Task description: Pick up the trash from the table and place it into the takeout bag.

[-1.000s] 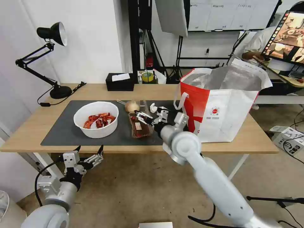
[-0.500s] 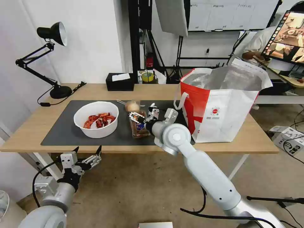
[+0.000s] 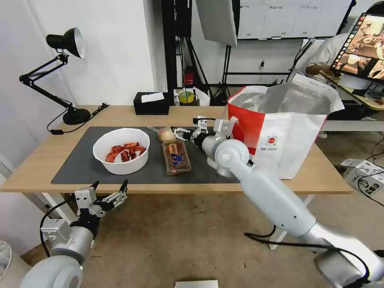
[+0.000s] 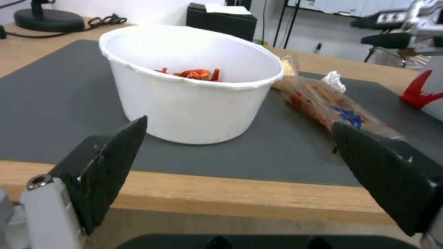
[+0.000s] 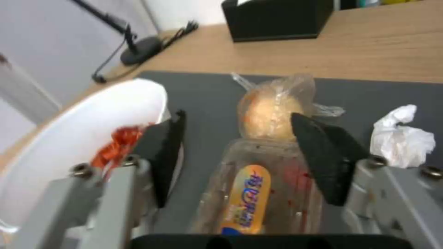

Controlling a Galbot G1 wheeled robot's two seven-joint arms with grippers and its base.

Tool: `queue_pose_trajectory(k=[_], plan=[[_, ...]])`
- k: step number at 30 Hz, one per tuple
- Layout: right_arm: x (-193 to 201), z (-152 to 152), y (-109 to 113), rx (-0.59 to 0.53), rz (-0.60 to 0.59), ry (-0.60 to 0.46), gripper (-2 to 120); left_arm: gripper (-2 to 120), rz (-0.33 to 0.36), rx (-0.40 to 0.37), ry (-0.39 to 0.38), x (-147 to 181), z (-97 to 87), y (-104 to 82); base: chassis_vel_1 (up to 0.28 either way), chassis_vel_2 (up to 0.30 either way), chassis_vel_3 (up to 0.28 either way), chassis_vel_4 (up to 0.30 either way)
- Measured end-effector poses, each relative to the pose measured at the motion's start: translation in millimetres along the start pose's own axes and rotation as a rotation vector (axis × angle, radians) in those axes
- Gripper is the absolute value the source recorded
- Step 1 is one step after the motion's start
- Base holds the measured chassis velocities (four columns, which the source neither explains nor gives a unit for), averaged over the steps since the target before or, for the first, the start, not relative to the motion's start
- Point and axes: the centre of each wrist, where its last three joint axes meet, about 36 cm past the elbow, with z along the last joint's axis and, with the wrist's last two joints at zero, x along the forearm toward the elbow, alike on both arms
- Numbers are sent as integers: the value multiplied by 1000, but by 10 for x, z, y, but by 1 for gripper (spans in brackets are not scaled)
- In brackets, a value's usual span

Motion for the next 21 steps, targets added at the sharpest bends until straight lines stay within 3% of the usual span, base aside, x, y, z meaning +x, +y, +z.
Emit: queue_pose_trajectory(k=[6, 11, 15, 21], plan=[[-117, -34, -351, 127, -68, 59, 34, 100, 18, -4, 2, -46, 6, 0, 0, 0, 0, 0], [-215, 9, -495, 175, -113, 100, 19, 100, 25, -1, 3, -60, 21, 13, 0, 0, 0, 0], [-323, 67, -611, 209, -149, 129, 0, 100, 36, 4, 1, -114, 38, 41, 0, 0, 0, 0], [-490, 113, -646, 217, -140, 147, 0, 100, 41, -1, 8, -183, 72, 84, 0, 0, 0, 0]])
